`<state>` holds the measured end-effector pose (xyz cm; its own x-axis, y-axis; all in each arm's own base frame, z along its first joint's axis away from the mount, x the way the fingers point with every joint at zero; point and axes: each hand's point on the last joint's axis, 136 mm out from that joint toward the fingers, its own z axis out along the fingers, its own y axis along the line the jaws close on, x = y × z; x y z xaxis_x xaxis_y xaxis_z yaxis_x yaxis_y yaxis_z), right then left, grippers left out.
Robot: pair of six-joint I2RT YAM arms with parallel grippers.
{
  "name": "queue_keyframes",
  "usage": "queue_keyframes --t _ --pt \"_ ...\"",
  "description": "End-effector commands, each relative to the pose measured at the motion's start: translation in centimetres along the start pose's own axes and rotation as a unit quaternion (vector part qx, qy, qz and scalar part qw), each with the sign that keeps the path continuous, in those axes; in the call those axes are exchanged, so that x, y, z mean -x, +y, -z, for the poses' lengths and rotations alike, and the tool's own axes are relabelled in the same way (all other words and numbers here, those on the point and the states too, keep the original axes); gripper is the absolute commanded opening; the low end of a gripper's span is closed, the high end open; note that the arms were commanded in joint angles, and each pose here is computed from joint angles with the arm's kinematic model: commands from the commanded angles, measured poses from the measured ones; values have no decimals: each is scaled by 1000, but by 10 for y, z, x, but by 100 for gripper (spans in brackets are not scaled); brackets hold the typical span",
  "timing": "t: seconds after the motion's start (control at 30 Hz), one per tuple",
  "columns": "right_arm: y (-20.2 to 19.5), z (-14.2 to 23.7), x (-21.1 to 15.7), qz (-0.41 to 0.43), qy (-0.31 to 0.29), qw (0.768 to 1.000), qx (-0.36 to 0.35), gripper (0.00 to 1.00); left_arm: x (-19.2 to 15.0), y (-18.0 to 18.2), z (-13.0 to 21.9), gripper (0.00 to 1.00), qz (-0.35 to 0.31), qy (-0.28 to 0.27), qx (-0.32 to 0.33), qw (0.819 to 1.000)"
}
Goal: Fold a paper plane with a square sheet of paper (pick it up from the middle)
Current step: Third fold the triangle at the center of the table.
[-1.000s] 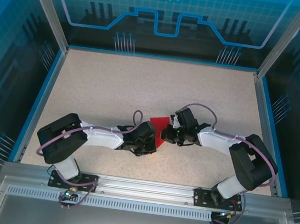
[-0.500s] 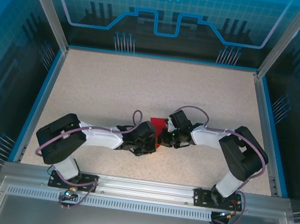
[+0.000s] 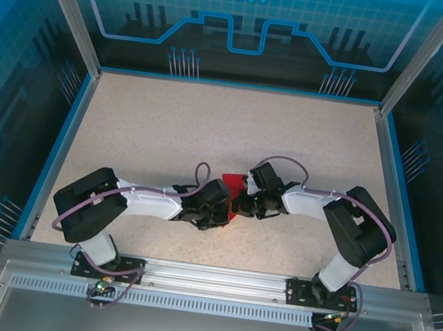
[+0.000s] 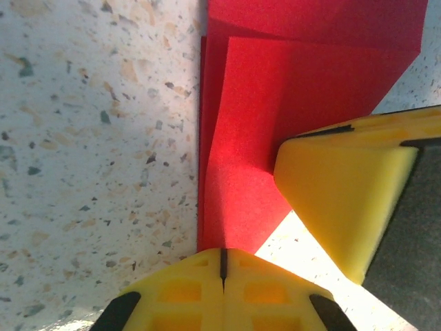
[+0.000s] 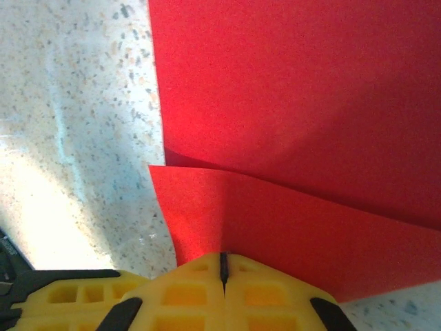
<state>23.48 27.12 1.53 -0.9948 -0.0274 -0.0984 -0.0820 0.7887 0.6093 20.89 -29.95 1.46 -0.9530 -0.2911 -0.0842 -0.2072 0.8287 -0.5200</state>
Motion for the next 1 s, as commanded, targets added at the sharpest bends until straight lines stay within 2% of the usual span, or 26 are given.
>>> queue_keyframes --t 0.0,0.13,0.27,0.47,0.63,0.8,0.97 --pt "6 -1 -10 26 14 999 16 0 -3 21 -5 0 5 3 45 999" --pt "-10 -11 -17 16 31 999 -2 0 -5 26 -5 0 10 5 55 998" --pt "-28 -11 -13 4 24 1000 -16 0 -7 36 -3 0 17 10 79 997" --pt "-57 9 25 -31 -22 999 -25 0 -17 60 -1 0 36 29 130 990" --pt "-77 29 58 -62 -60 996 -37 0 -22 70 -1 0 44 36 142 988" --pt "-79 49 76 -64 -84 993 -44 0 -19 59 0 0 30 35 129 991" --pt "-61 70 68 -56 -96 994 -23 0 -5 18 7 0 -16 22 78 997"
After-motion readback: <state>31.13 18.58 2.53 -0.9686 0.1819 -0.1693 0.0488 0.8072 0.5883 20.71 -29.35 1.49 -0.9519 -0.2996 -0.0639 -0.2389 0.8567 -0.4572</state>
